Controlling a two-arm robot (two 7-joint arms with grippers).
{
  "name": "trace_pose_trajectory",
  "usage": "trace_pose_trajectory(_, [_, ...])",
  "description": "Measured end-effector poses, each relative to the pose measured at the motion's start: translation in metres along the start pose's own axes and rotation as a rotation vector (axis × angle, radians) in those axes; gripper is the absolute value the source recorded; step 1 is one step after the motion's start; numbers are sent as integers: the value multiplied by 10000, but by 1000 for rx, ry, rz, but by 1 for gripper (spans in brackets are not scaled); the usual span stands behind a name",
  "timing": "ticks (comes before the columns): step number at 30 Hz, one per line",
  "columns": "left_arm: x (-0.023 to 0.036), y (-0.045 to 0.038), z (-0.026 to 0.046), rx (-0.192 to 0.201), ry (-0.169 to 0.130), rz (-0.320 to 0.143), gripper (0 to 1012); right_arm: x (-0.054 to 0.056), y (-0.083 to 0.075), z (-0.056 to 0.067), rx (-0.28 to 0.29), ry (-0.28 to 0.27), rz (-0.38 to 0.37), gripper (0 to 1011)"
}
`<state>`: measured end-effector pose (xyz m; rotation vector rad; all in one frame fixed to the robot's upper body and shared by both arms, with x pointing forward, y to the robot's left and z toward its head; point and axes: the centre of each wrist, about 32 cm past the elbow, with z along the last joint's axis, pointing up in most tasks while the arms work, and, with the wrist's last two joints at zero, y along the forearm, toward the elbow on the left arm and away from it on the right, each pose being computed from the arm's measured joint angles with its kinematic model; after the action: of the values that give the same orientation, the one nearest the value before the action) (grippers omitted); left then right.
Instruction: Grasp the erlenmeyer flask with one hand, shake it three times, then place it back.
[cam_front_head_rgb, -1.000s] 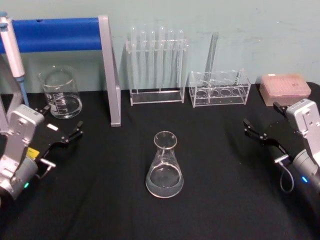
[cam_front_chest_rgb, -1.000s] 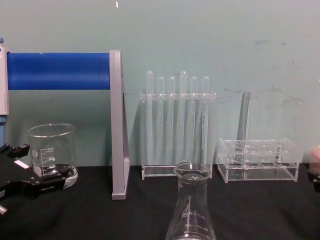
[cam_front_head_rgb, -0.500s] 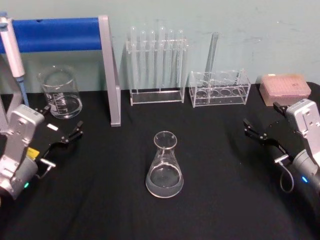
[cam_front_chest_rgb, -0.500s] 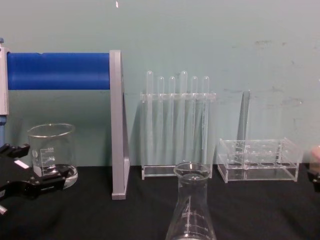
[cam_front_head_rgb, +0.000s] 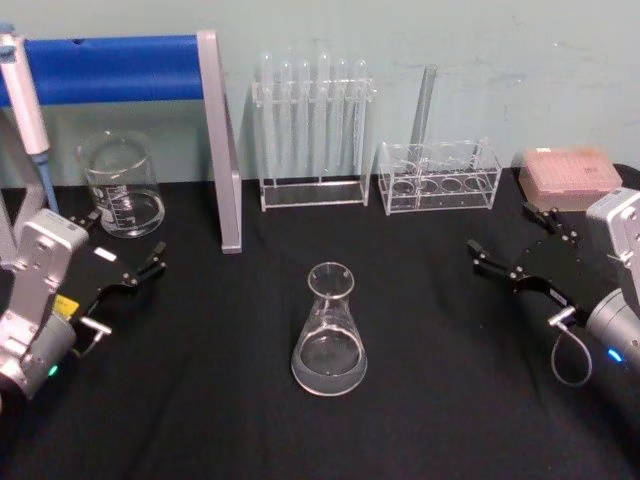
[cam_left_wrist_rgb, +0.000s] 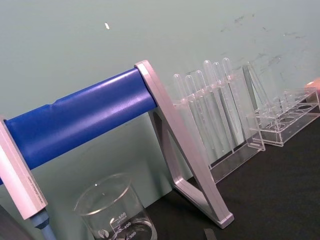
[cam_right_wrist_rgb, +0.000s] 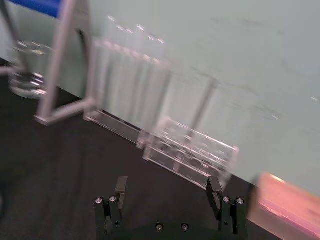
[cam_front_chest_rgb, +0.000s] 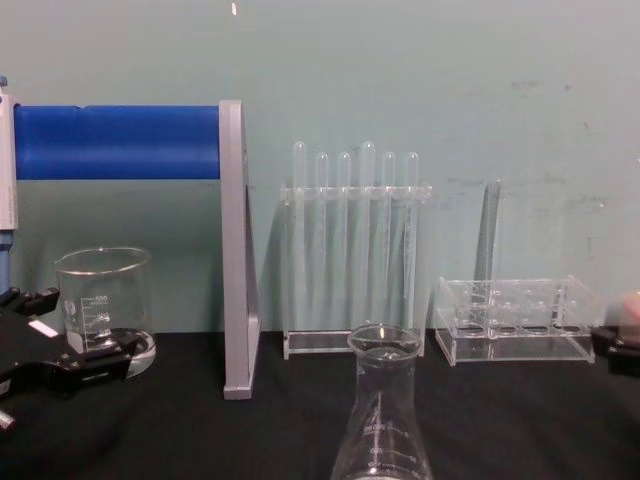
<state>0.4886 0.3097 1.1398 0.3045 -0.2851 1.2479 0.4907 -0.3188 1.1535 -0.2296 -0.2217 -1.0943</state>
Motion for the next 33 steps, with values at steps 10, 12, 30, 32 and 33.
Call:
trace_pose_trajectory(10, [0,0,0,0,0,0,1001,-25,-61,118,69,65,188,1000])
trace_pose_trajectory(12, [0,0,0,0,0,0,1001,-43,-69,138,80,77,227,1000])
trace_pose_trajectory(30, [0,0,0,0,0,0,1001,-209,-33,194,99,162,519,1000])
trace_pose_trajectory(32, [0,0,0,0,0,0,1001,-216,-17,195,93,172,542,1000])
trace_pose_trajectory(33, [0,0,0,0,0,0,1002,-223,1,194,88,182,562,1000])
